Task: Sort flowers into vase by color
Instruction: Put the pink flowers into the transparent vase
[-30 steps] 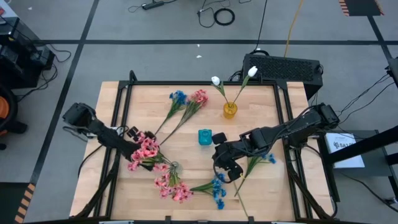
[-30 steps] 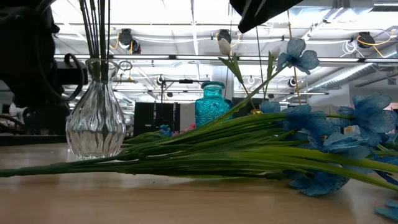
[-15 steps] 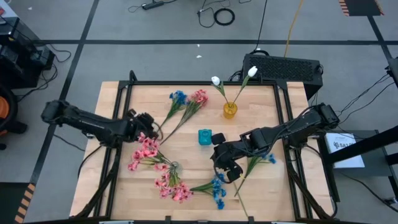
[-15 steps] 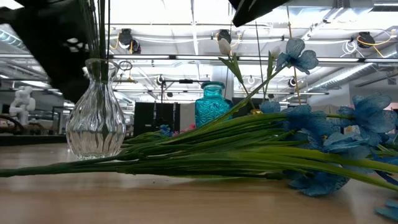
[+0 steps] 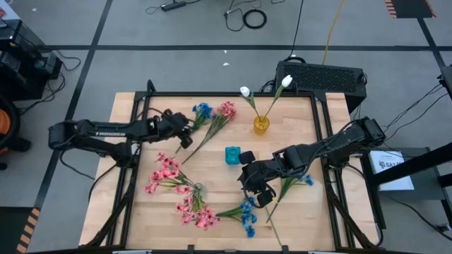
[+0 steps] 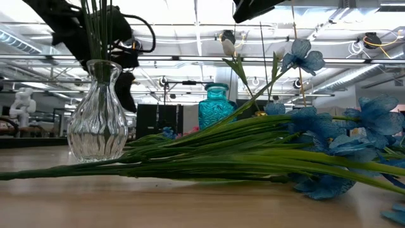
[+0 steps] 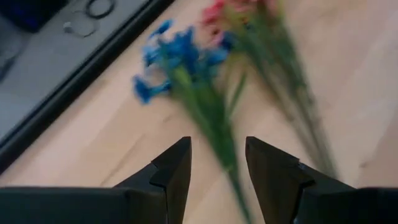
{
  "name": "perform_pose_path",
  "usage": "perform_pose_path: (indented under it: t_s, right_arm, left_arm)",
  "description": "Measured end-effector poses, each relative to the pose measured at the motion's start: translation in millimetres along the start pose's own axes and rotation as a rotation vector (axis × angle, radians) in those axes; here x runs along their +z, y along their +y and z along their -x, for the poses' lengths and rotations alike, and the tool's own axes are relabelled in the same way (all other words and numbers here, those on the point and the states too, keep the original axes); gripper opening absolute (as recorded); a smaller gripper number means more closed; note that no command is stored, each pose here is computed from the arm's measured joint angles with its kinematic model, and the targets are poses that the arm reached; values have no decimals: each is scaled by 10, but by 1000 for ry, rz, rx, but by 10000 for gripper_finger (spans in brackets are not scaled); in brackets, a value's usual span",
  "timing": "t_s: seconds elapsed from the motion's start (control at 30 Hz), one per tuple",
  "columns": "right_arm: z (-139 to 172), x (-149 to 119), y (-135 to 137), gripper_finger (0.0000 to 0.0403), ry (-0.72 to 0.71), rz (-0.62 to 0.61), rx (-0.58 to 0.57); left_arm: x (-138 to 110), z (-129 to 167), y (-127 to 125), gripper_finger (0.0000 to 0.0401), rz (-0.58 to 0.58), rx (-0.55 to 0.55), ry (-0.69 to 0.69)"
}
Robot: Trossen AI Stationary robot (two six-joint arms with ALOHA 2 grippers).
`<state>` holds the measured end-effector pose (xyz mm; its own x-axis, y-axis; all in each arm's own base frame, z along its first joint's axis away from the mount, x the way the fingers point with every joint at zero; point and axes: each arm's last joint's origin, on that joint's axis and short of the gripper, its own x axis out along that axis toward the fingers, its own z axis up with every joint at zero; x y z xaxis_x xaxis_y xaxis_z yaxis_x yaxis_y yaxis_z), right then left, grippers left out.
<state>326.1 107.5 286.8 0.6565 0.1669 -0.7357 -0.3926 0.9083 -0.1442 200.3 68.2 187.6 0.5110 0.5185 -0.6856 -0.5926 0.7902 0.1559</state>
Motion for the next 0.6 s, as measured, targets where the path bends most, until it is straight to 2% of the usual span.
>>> perform_pose_path:
  t_s: [0.17,0.37,0.6]
  right_arm:
    - [0,2,0,148,-2,-2,0]
    - [0,6,0,148,-6,-32,-1]
    - [2,14,44,148,-9,-35,9]
  left_arm:
    - [34,-184,-83,159,-18,-142,-9]
    - [7,-435,-197,159,-25,-200,0]
    - [3,-532,-263,159,-9,-298,-7]
